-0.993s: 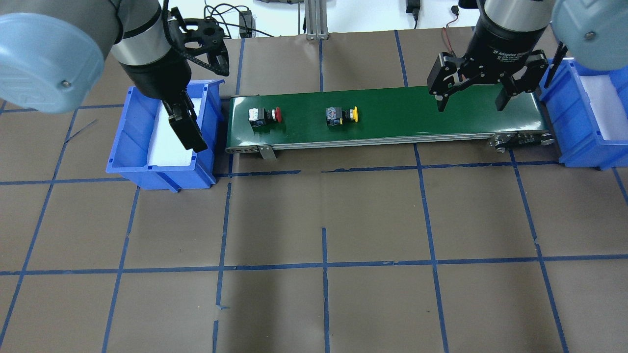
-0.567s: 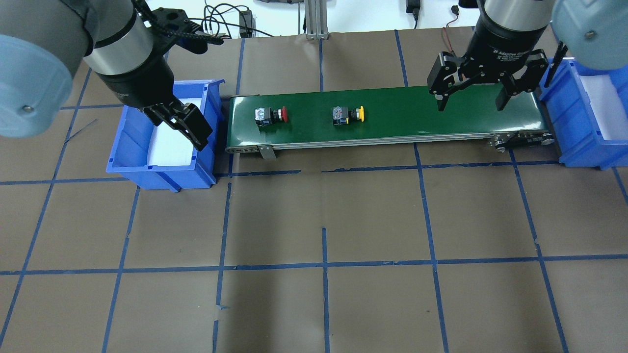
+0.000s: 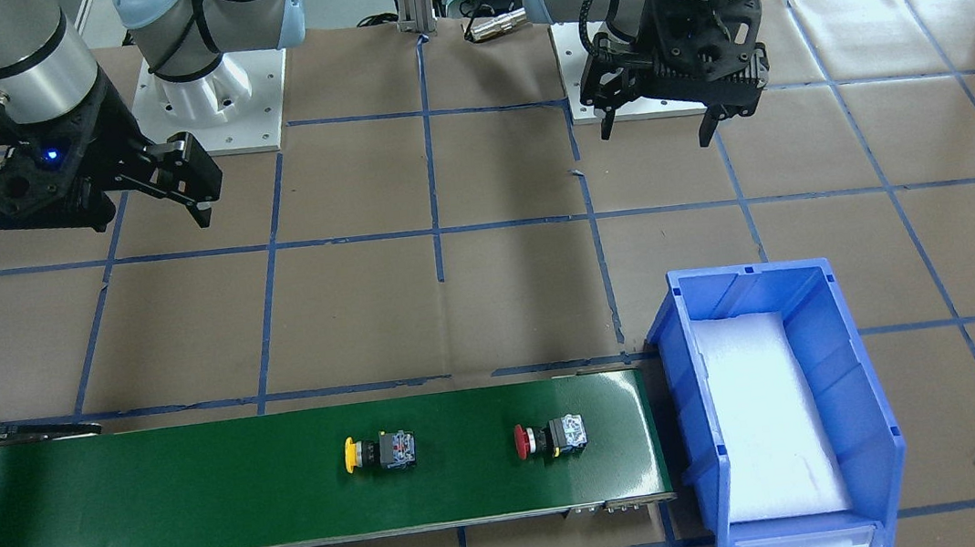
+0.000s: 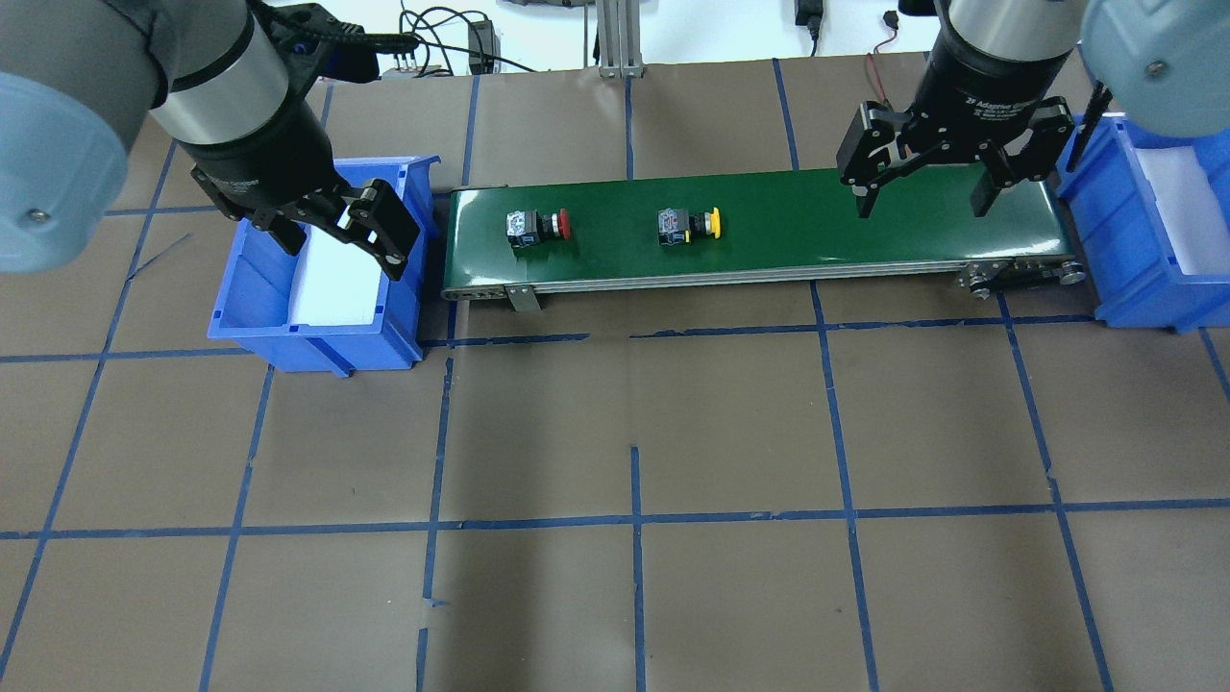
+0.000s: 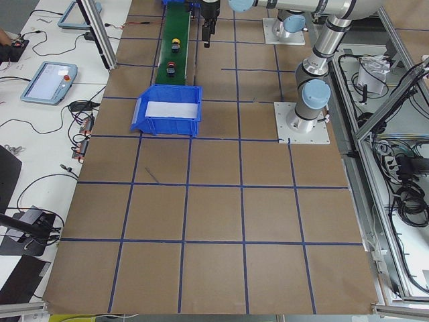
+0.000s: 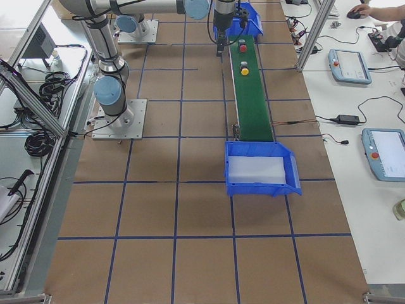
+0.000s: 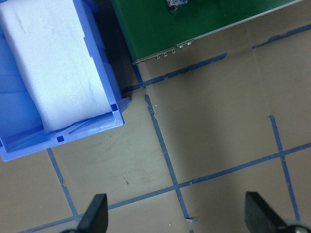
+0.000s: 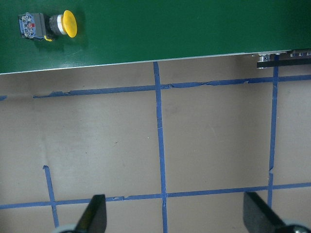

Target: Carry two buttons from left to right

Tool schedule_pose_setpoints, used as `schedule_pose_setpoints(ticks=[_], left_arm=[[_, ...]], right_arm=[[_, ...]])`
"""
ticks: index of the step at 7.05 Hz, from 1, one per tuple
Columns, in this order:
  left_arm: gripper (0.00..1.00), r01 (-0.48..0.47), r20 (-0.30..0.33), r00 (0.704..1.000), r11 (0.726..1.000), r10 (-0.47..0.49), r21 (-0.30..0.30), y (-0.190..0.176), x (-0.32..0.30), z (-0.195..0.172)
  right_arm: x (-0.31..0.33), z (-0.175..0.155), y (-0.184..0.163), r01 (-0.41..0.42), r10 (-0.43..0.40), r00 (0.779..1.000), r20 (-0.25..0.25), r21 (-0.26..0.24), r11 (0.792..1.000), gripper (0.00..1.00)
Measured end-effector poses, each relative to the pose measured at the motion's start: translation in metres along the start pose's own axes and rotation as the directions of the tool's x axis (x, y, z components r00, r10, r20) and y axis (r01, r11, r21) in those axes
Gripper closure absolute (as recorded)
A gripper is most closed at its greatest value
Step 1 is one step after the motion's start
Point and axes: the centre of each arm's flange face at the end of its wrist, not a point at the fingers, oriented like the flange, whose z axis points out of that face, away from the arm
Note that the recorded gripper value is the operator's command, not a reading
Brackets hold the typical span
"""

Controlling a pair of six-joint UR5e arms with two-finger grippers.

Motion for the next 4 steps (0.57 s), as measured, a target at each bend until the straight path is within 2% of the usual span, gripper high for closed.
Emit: schedule_pose_setpoints(ticks=[4], left_arm=[[0.0, 0.096, -0.002, 0.995, 0.995, -0.096, 0.011, 0.0045, 0.0006, -0.0044]], right_arm=[[0.0, 0.0012, -0.0002, 0.0, 0.0, 1.0, 0.0, -0.003, 1.0, 0.0]])
